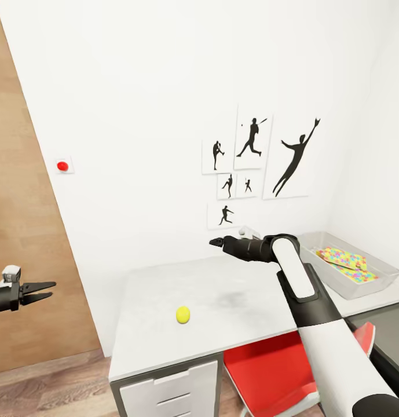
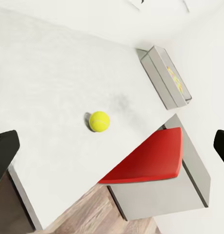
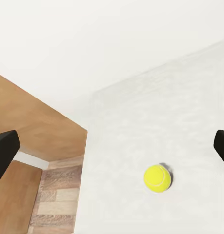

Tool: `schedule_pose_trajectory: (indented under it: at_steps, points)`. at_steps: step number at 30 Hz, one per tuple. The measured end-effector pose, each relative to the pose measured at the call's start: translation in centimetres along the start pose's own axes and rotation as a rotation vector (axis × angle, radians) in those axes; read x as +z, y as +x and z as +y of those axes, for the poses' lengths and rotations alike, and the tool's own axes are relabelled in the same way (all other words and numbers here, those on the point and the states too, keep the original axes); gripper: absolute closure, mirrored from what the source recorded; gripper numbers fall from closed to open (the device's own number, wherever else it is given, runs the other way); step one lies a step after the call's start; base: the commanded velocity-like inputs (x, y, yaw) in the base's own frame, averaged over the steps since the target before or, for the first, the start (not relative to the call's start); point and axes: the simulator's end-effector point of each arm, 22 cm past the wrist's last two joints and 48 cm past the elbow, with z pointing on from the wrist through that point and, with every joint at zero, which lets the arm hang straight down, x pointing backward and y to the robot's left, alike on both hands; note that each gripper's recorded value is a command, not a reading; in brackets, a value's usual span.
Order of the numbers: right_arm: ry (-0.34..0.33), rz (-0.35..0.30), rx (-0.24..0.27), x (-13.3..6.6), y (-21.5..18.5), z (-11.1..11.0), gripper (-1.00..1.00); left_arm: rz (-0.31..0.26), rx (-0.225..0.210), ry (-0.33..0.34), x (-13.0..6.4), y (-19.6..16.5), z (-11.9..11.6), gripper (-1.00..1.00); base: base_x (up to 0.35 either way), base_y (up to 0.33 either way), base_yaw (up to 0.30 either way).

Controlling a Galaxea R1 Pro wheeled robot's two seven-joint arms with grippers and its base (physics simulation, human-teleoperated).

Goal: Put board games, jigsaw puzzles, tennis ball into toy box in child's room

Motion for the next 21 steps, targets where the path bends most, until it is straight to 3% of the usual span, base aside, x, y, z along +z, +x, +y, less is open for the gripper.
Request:
schedule_pose_trajectory:
  at_steps: [8,21]
  points:
    - [-0.013,0.012,0.011,-0.1,0.6,-0.1,-1.0,-0.003,0.003,0.003,0.0,-0.1,-0.2,-1.0,0.083,0.216,0.093]
    - [0.004,0.021,0.02,0.2,1.1,-0.7,-1.0,-0.002,0.003,0.005,0.1,-0.1,-0.2,-1.0,0.001,0.01,0.001]
